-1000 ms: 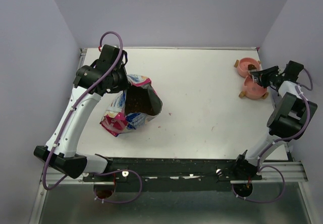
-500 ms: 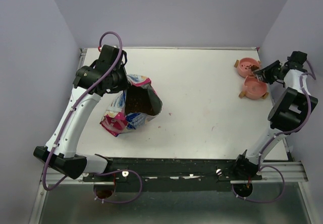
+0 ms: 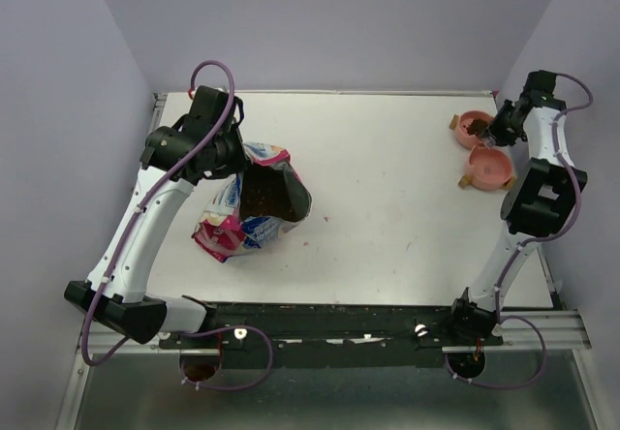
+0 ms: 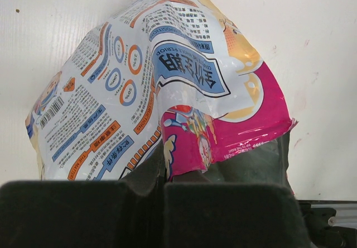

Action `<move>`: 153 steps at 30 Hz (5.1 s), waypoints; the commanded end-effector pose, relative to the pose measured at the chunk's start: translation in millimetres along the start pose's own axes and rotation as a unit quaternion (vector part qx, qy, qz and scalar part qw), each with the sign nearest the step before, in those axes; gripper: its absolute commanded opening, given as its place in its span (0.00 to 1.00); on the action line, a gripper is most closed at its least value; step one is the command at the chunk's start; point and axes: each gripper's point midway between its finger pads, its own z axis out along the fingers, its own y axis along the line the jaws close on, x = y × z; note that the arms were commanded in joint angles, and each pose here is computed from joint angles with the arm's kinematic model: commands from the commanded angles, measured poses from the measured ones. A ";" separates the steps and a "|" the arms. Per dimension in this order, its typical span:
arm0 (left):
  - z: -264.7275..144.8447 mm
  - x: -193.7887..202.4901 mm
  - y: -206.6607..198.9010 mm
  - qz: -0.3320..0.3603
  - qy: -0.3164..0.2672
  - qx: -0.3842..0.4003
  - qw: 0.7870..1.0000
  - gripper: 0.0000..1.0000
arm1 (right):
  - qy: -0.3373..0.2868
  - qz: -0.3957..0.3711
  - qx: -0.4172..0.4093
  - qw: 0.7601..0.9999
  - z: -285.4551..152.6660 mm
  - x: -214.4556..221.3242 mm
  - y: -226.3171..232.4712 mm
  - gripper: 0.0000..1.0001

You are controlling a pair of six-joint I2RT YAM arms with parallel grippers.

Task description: Serve the pet food

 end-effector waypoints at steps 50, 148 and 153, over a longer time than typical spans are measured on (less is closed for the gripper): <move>-29.9 -19.5 -26.3 -0.034 -0.051 0.098 0.993 0.00 | -0.073 0.015 0.030 0.997 -86.0 5.4 29.5 0.00; -33.5 3.6 -83.9 0.025 0.032 0.185 0.982 0.00 | 0.318 -0.162 -0.490 0.795 -278.7 375.4 255.1 0.01; -31.4 6.6 -86.3 0.027 0.040 0.189 0.981 0.00 | 0.323 -0.228 -0.451 0.800 -283.7 374.0 259.8 0.00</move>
